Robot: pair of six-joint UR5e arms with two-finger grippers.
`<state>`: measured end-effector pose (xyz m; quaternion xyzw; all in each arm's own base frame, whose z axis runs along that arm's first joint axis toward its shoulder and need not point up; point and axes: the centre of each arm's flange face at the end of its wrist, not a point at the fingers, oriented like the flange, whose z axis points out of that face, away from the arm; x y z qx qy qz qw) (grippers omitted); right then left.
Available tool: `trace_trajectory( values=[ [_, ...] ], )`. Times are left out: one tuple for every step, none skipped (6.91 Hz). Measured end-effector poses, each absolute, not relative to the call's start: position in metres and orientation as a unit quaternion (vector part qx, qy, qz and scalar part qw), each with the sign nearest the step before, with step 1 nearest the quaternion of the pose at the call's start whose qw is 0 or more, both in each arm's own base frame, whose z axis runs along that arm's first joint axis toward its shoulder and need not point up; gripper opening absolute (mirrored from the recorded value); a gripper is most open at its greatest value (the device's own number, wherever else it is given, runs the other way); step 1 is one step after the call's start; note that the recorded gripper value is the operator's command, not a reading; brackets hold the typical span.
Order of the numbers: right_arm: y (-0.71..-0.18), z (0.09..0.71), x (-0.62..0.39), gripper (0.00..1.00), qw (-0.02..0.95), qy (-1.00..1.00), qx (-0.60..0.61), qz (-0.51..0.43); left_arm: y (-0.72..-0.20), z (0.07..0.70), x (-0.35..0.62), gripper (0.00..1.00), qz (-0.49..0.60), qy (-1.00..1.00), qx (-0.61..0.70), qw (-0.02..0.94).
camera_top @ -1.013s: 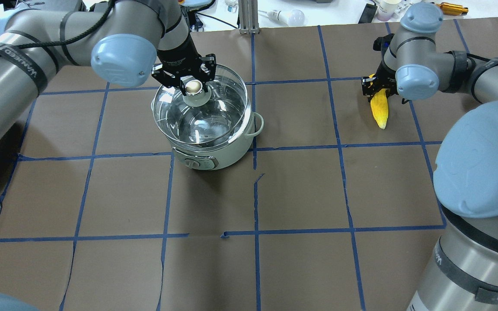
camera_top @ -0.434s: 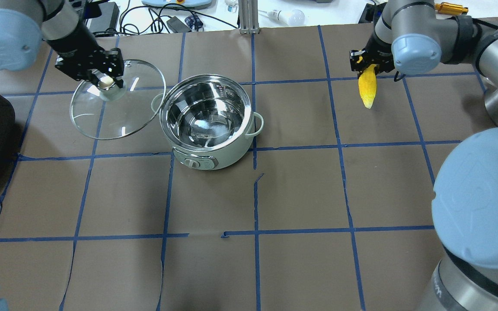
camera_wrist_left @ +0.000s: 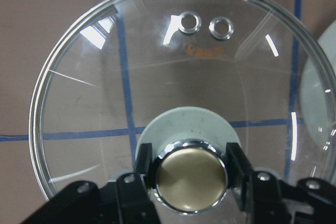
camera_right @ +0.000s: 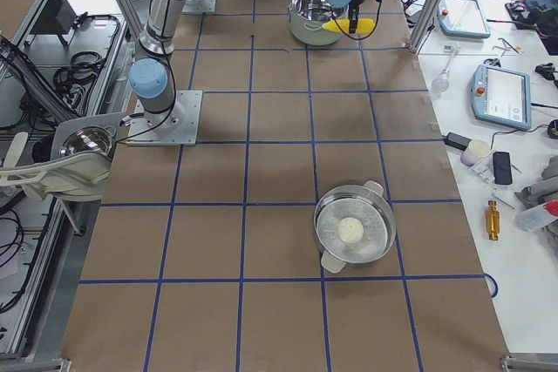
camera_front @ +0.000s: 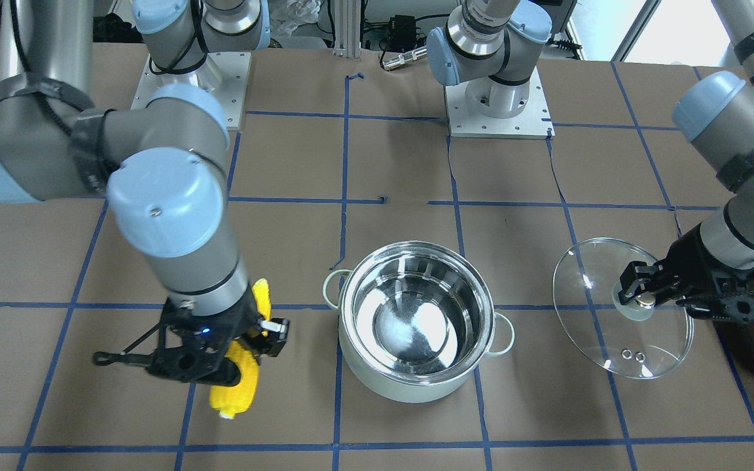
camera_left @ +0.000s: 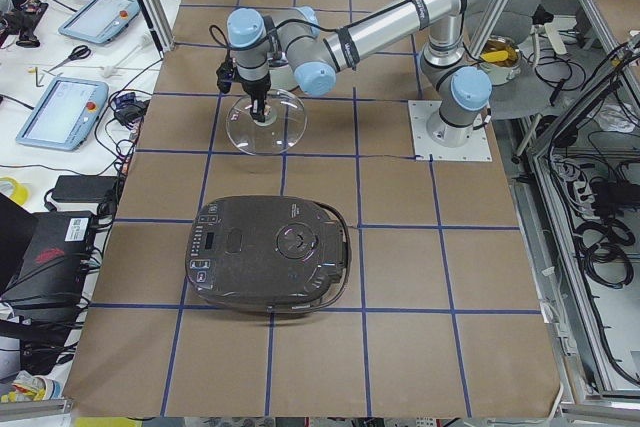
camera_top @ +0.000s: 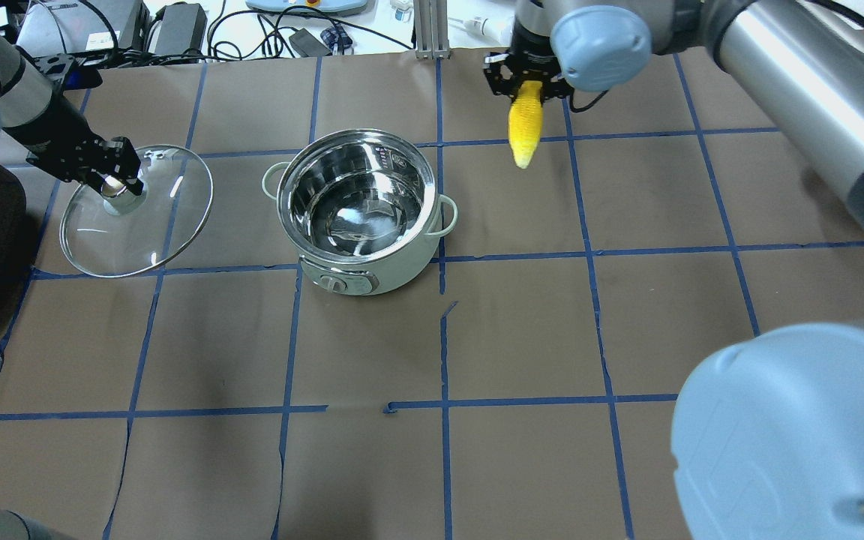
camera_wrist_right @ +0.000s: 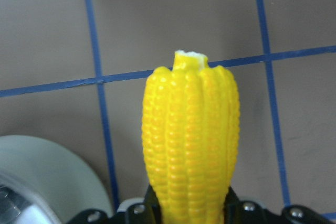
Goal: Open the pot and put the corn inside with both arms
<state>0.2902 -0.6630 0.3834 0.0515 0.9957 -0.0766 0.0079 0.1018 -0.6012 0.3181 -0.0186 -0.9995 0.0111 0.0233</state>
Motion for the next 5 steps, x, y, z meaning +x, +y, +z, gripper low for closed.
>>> trace_trajectory(
  values=[
    [-0.644,0.396,0.350,0.02,0.006,0.996,0.029,-0.082,-0.594,0.287,0.107,0.04,0.016,-0.999,-0.026,0.015],
    [-0.628,0.395,0.399,0.06,0.006,0.996,0.007,-0.086,-0.586,0.263,0.108,0.04,0.018,-0.999,-0.040,0.008],
    [-0.617,0.382,0.435,0.19,0.001,0.996,-0.005,-0.085,-0.583,0.252,0.109,0.04,0.020,-0.999,-0.051,0.004],
    [-0.610,0.365,0.460,0.33,-0.006,0.996,-0.013,-0.086,-0.581,0.244,0.109,0.04,0.018,-0.998,-0.054,0.001],
    [-0.607,0.353,0.473,0.77,-0.010,0.996,-0.017,-0.086,-0.581,0.240,0.110,0.04,0.014,-0.999,-0.051,-0.002]
  ],
)
